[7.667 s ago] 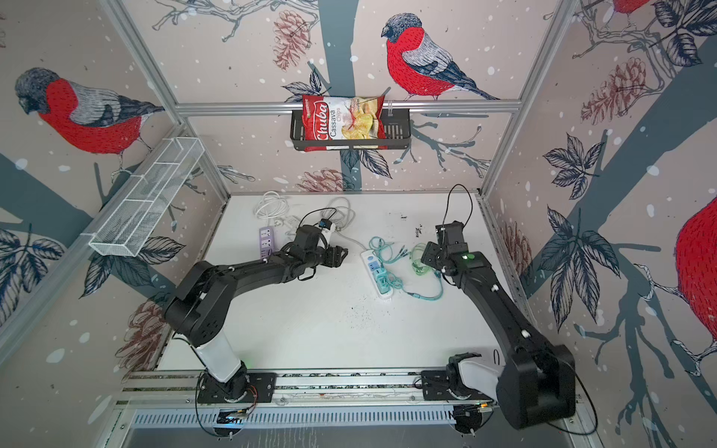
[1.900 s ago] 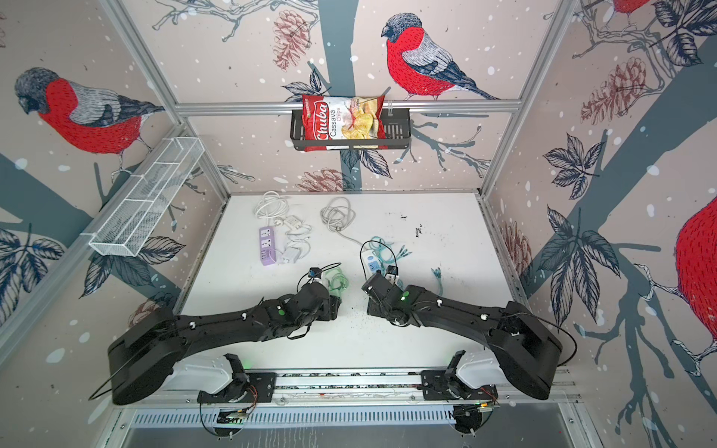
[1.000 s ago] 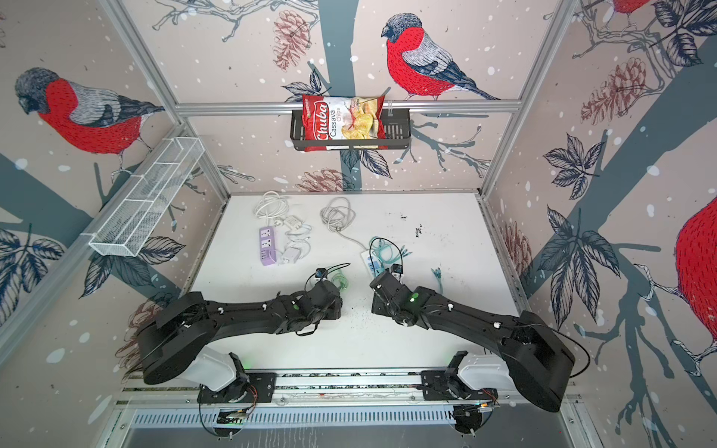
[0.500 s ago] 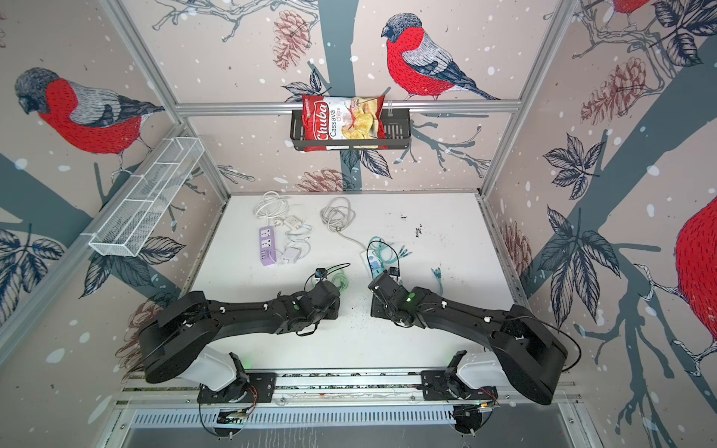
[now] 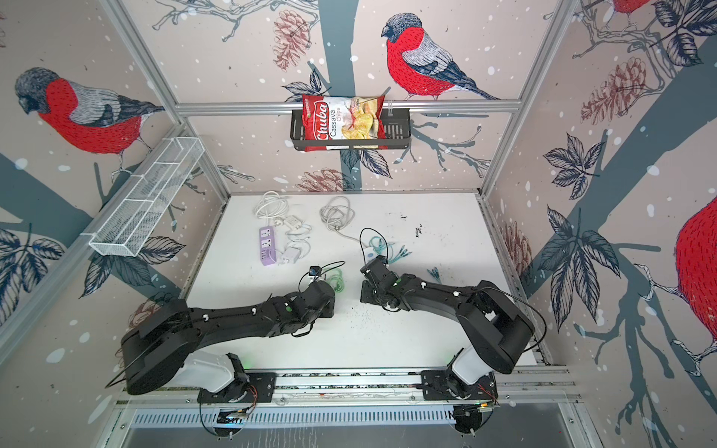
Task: Insert the plug
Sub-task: 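Lift the light-green charger with the left gripper while the right gripper withdraws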
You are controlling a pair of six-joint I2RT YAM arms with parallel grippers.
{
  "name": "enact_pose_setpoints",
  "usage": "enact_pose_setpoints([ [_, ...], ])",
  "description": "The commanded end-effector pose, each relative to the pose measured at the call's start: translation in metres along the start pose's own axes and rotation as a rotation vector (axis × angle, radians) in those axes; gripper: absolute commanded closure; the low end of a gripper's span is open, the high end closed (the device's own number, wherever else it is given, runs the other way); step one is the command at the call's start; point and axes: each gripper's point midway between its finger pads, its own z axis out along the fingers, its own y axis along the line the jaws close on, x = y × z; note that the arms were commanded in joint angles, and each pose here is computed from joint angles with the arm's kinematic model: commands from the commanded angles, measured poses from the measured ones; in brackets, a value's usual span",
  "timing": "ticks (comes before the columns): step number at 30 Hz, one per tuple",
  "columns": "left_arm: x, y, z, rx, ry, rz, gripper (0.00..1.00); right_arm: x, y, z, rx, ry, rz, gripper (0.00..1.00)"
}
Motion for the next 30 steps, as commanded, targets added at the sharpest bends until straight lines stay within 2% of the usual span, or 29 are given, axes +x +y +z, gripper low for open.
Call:
enact_pose_setpoints([
  [1,-0.005,0.005,-0.002,-0.031,-0.027,0.032,0.57,0.007,-0.025,0.006,0.058,0.047,-0.006,0.43],
  [8,-0.005,0.005,-0.006,-0.017,-0.025,0.062,0.6,-0.018,-0.109,-0.016,0.299,0.011,0.062,0.41],
  [10,-0.006,0.004,-0.01,0.003,-0.036,0.057,0.59,-0.03,-0.124,-0.02,0.326,-0.018,0.089,0.41],
  [20,-0.014,0.004,-0.033,0.06,-0.075,0.07,0.6,-0.093,-0.151,0.0,0.34,-0.035,0.12,0.41],
  [30,-0.016,-0.014,-0.044,0.179,-0.084,0.085,0.6,-0.161,-0.168,0.024,0.372,-0.031,0.107,0.43],
])
